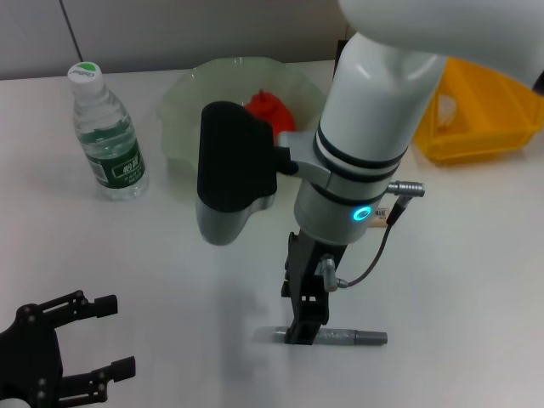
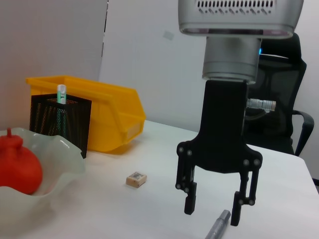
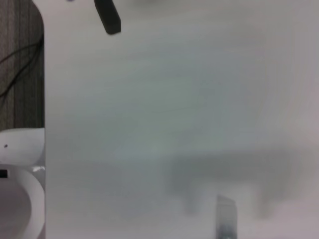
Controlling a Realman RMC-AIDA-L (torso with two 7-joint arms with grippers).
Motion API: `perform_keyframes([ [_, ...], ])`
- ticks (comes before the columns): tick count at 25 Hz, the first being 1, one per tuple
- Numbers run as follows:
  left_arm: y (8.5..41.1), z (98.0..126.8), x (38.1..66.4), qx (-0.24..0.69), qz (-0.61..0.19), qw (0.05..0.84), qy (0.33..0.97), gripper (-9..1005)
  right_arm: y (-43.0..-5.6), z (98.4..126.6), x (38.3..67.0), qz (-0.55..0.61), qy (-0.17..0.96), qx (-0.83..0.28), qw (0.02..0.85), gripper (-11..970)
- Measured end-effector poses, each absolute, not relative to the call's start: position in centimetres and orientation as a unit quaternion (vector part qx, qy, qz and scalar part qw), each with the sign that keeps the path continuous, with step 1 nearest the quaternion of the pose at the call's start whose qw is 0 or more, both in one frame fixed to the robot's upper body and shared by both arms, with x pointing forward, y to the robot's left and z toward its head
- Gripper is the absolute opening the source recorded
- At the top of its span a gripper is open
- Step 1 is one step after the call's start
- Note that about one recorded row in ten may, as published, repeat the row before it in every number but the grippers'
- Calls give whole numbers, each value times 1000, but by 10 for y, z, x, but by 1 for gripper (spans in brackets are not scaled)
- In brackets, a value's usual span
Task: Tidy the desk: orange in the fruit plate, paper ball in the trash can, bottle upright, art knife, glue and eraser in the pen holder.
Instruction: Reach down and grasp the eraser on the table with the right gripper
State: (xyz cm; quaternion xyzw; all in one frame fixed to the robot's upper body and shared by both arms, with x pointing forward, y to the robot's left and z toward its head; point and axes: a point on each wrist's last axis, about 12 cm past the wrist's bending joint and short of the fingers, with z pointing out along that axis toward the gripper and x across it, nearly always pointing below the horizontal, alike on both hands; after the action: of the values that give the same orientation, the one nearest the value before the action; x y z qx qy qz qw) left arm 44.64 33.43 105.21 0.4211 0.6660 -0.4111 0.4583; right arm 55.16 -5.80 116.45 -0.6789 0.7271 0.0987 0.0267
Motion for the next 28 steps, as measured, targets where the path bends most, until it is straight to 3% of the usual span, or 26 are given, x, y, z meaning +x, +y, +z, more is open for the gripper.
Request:
perform_keyframes([
  [18,330,1048,448,418,-404,459,672,811,-47,1130,540,82,716,-694,19,552],
  [28,330,1049,449,421,-404,460,670,811,-44,1129,540,76,715,-695,24,524],
])
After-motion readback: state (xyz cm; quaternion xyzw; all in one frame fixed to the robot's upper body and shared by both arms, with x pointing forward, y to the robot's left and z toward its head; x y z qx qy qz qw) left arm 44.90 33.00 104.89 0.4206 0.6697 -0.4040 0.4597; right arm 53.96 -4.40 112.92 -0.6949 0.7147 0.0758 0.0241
